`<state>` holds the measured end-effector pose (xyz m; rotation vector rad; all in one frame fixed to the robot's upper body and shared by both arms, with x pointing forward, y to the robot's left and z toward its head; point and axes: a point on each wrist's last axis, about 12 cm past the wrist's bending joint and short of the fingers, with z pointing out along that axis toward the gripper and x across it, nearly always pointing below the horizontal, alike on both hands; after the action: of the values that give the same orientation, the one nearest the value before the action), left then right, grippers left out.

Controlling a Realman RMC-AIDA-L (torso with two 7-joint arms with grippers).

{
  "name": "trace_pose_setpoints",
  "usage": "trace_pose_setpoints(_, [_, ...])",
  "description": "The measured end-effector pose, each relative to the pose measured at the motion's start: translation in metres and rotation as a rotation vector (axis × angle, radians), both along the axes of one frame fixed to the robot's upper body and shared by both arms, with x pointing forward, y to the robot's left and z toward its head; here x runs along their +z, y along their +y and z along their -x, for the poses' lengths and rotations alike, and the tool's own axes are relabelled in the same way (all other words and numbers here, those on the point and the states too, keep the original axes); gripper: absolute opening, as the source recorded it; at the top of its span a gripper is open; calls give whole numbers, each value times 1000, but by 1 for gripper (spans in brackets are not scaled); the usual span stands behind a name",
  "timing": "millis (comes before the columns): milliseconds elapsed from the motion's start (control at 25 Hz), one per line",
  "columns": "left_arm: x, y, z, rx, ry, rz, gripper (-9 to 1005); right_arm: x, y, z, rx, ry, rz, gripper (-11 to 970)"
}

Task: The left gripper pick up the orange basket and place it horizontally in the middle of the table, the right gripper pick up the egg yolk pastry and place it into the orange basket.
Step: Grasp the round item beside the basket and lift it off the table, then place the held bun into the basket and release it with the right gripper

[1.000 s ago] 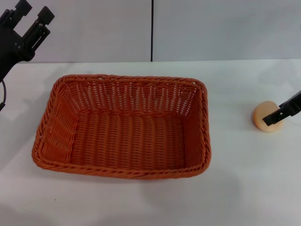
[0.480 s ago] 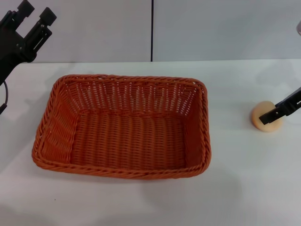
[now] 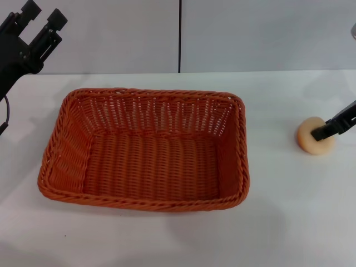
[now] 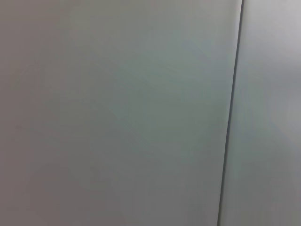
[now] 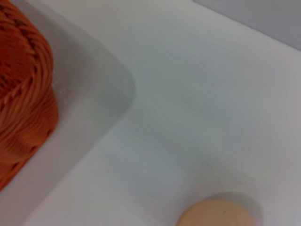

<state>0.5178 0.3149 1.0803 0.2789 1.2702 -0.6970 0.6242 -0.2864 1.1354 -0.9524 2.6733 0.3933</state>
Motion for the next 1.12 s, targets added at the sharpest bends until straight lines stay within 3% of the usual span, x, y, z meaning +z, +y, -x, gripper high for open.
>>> trace_pose_setpoints(120, [0,0,0,-1,0,0,677,0,-2,-1,-9,-12,0,339])
trace_pose_setpoints(360, [-1,-1,1,-3,3,4,677,5,-6,-1,-32,-55,-26,301])
trace_pose_setpoints(600, [-1,-2,1,-3,2,2,677,23,-16,3,-91,-185,-167,257])
trace_pose_setpoints(880, [0,0,1,-6,-2,7,676,61,-14,20,-65,-439,-422,194])
trace_pose_setpoints(1000, [1,-1,1,-8,-4,7,676,80,-2,29,30,-560,-571,166])
trace_pose_setpoints(1040, [1,-1,0,-10,-5,8,676,89,8,35,108,-613,-679,156])
trace_pose_setpoints(1120, [1,-2,-1,-12,-6,9,676,92,14,38,151,-627,-737,149])
